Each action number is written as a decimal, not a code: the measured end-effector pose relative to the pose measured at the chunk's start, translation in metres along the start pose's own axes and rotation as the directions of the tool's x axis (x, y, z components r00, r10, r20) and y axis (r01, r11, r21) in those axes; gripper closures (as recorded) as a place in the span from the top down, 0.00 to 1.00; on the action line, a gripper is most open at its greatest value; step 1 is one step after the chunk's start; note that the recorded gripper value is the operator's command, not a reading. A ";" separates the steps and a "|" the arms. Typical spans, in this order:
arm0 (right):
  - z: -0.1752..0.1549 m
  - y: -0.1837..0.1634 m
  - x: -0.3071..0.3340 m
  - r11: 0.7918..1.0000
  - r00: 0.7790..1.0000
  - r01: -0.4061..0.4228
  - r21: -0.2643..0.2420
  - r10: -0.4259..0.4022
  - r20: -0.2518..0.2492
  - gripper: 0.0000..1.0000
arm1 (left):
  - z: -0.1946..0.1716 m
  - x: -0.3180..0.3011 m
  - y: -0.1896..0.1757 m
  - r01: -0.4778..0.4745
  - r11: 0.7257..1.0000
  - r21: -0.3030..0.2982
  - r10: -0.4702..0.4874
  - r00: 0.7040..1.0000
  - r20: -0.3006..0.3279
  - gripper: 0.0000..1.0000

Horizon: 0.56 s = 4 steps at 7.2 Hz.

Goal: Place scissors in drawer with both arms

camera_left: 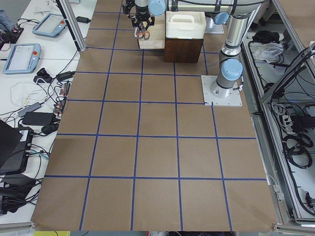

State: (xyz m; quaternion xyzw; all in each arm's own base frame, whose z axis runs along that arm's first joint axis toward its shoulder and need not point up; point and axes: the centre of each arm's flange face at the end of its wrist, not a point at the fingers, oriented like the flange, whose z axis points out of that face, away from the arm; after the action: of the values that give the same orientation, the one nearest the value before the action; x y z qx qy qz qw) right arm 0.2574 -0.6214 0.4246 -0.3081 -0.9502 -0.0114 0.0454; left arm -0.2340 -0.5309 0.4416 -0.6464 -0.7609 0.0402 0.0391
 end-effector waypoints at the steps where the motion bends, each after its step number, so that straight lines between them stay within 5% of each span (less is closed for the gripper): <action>1: -0.022 -0.007 0.023 0.991 0.991 0.134 0.027 -0.134 0.018 1.00 | 0.009 0.004 -0.014 -0.009 1.000 0.000 0.009 1.000 -0.009 0.00; 3: -0.053 -0.016 0.070 0.902 0.905 0.421 0.094 -0.425 0.027 1.00 | 0.030 0.018 -0.051 -0.026 1.000 0.010 0.026 0.999 -0.038 0.00; 4: -0.063 -0.018 0.092 0.858 0.862 0.500 0.115 -0.506 0.024 1.00 | 0.039 0.021 -0.072 -0.030 0.999 0.028 0.031 0.999 -0.044 0.00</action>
State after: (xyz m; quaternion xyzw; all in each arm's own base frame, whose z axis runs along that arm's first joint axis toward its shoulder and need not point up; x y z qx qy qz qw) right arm 0.1773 -0.5855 0.4959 -0.0466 -0.9978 0.0351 0.0318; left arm -0.3127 -0.5222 0.4110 -0.6583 -0.7492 0.0368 0.0640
